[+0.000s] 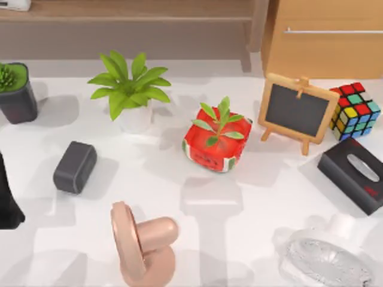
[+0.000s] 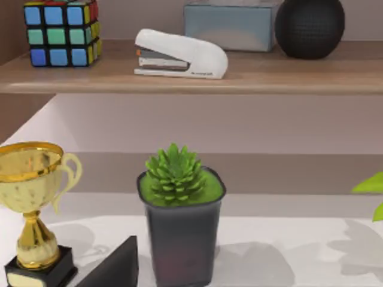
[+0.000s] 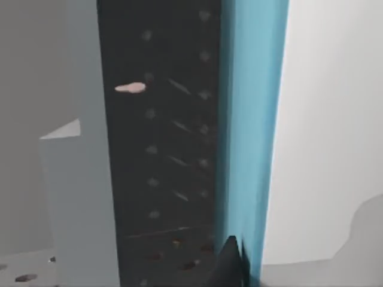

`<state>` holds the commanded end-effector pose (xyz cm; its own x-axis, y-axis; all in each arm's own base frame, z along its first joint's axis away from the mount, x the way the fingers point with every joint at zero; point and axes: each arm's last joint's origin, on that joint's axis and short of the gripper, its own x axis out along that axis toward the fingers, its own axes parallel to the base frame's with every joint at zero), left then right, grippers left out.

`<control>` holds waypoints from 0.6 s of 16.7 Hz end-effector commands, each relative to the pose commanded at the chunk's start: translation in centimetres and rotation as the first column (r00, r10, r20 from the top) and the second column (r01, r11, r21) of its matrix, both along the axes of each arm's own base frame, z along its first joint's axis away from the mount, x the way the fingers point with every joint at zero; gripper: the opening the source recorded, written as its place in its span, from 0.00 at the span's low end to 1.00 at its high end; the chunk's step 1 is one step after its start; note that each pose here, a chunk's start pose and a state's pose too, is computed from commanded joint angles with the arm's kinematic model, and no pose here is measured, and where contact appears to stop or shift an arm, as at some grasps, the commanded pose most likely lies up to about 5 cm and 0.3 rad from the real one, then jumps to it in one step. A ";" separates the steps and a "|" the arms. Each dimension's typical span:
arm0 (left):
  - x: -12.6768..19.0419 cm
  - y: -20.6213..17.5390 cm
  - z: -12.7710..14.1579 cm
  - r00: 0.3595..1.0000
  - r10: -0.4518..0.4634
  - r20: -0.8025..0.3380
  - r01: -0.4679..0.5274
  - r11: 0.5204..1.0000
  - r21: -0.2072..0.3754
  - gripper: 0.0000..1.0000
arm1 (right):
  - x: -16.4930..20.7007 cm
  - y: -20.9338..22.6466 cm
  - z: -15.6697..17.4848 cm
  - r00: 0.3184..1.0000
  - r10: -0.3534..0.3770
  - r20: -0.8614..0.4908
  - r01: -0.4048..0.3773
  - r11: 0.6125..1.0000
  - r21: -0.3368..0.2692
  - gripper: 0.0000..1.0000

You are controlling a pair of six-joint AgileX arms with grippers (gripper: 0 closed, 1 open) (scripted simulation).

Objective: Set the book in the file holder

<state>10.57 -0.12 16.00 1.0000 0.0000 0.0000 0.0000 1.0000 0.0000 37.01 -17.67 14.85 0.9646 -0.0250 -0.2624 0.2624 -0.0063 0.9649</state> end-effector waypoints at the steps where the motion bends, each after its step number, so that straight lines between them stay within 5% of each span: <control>1: 0.0 0.0 0.0 1.000 0.000 0.000 0.000 1.000 0.000 1.00 | 0.0 0.0 0.0 1.000 0.000 0.000 0.000 1.000 0.000 0.00; 3: 0.0 0.0 0.0 1.000 0.000 0.000 0.000 1.000 0.000 1.00 | 0.0 0.0 0.0 1.000 0.000 0.000 0.000 1.000 0.000 0.00; 10: 0.0 0.0 0.0 1.000 0.000 0.000 0.000 1.000 0.000 1.00 | 0.0 0.0 0.0 1.000 0.000 0.000 0.000 1.000 0.000 0.53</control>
